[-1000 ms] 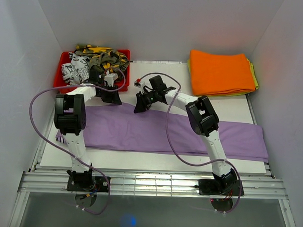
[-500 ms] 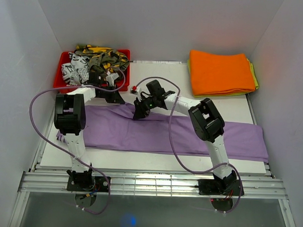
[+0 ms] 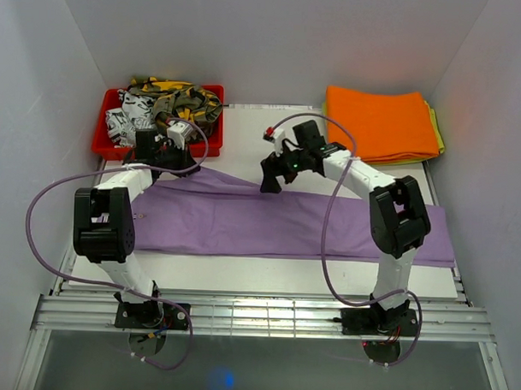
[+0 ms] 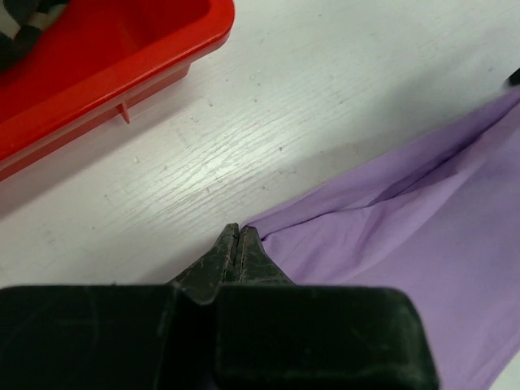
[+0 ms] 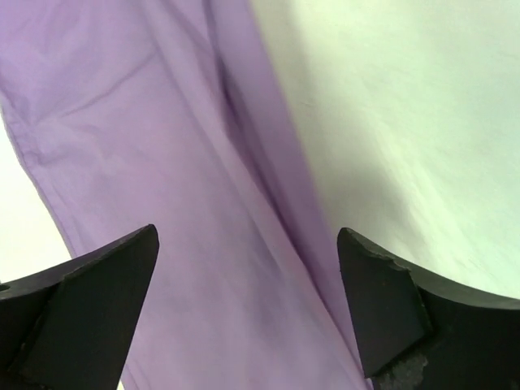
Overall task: Fold and stack the trousers
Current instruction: Fold the trousers
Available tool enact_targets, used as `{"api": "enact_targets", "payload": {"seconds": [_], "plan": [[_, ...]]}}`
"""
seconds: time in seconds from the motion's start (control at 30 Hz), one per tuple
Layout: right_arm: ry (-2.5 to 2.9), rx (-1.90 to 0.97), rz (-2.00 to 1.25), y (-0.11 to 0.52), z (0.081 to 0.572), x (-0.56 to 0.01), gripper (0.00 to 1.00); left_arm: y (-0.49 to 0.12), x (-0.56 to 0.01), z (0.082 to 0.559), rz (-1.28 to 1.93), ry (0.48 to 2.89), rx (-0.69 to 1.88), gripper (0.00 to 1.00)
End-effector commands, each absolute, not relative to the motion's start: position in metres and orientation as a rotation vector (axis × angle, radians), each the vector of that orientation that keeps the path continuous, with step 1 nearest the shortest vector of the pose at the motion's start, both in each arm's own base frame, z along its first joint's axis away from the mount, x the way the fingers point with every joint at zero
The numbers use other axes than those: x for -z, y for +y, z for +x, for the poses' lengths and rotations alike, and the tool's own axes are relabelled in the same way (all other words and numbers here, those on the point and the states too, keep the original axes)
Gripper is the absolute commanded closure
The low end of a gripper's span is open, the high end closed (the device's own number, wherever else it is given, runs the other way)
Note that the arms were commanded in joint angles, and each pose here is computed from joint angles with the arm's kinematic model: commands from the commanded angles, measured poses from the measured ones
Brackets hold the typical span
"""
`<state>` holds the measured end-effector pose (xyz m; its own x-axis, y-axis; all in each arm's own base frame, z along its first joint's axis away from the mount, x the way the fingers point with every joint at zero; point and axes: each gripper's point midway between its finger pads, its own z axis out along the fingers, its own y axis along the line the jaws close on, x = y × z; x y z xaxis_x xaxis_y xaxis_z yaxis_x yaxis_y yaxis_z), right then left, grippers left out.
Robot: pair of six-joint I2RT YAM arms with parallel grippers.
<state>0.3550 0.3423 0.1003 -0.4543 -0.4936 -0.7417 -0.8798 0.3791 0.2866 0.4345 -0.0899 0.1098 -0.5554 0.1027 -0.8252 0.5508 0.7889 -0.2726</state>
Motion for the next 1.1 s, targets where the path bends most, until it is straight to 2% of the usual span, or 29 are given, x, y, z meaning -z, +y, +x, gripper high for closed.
{"api": "enact_targets", "payload": {"seconds": [0.0, 0.07, 0.1, 0.13, 0.33, 0.5, 0.73, 1.07], "plan": [[2.186, -0.797, -1.161, 0.276, 0.362, -0.107, 0.02, -0.078, -0.112, 0.446, 0.487, 2.060, 0.546, 1.00], [2.239, -0.767, -1.179, 0.244, 0.363, -0.107, 0.15, -0.068, -0.102, 0.453, 0.424, 2.096, 0.482, 1.00], [2.282, -0.763, -1.276, 0.227, 0.345, -0.100, 0.20, -0.063, -0.104, 0.460, 0.406, 2.079, 0.446, 1.00], [2.281, -0.769, -1.318, 0.219, 0.337, -0.101, 0.29, -0.059, -0.103, 0.466, 0.386, 2.084, 0.416, 1.00], [2.178, -0.811, -1.588, 0.204, 0.262, -0.112, 0.49, -0.062, -0.082, 0.467, 0.347, 2.164, 0.471, 1.00], [2.102, -0.724, -1.714, 0.217, 0.224, -0.092, 0.53, -0.065, -0.065, 0.465, 0.291, 2.243, 0.529, 1.00], [2.101, -0.456, -1.739, 0.195, 0.228, -0.069, 0.53, -0.062, -0.059, 0.465, 0.298, 2.267, 0.507, 1.00], [2.111, -0.371, -1.786, 0.173, 0.216, -0.046, 0.51, -0.063, -0.053, 0.464, 0.305, 2.279, 0.518, 1.00]]}}
